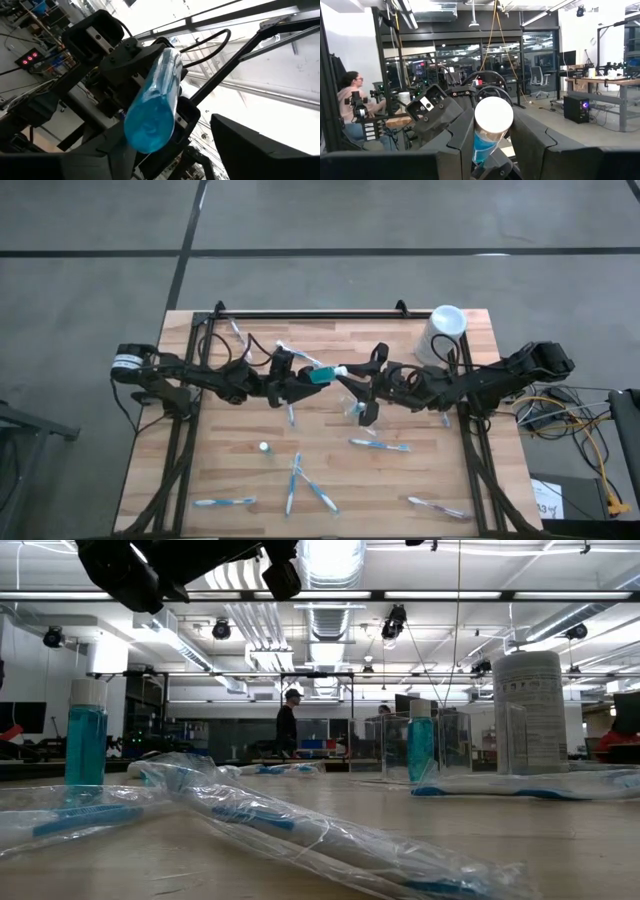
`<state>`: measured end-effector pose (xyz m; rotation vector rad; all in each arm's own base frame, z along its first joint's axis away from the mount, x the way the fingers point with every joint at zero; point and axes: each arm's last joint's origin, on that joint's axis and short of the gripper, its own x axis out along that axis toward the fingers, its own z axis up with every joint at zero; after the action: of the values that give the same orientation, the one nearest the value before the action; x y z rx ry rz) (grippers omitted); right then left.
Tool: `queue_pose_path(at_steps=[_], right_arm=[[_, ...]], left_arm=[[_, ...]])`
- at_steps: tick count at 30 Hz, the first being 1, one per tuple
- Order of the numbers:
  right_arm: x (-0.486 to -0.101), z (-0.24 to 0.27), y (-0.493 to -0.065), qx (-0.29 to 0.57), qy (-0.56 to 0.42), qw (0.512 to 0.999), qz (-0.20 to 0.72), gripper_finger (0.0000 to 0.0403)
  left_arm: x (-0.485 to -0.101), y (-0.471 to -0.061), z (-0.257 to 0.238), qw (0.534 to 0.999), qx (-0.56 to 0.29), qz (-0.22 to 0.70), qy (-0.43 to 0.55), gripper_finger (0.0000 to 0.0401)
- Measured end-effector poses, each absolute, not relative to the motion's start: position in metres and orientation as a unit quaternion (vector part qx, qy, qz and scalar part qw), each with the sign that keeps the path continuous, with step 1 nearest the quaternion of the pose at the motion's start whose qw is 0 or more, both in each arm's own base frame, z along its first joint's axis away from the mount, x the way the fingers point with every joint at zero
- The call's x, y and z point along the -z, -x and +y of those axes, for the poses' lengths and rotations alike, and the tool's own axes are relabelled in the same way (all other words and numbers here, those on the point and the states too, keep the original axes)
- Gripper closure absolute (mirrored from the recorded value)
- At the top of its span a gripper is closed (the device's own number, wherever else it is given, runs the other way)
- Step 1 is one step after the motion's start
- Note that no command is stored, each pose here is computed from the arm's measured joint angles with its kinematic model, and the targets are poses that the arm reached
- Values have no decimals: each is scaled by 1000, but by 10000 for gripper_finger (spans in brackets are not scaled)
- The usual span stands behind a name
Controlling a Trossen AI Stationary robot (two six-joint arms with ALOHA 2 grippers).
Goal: Pick & Place toothbrushing station
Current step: Put the blue mouthwash into the middle section of the transparent organizer
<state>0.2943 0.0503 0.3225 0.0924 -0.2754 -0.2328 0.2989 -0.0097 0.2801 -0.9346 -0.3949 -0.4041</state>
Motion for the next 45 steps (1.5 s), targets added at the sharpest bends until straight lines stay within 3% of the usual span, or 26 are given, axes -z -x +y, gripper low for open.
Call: queue_pose_path(at_steps=[10,26,34,45], right_arm=[[-320,50,-295,117,-37,985,-120,298],[-338,51,-253,99,-28,994,-37,298],[-345,46,-224,94,-74,993,1,298],[-329,46,-206,103,-153,978,102,298]], left_arm=[[-266,-305,-10,874,164,-117,443,144],[-264,-291,-7,886,169,-112,418,144],[-251,-274,1,890,148,-99,419,142],[-218,-255,8,881,55,-82,463,142]])
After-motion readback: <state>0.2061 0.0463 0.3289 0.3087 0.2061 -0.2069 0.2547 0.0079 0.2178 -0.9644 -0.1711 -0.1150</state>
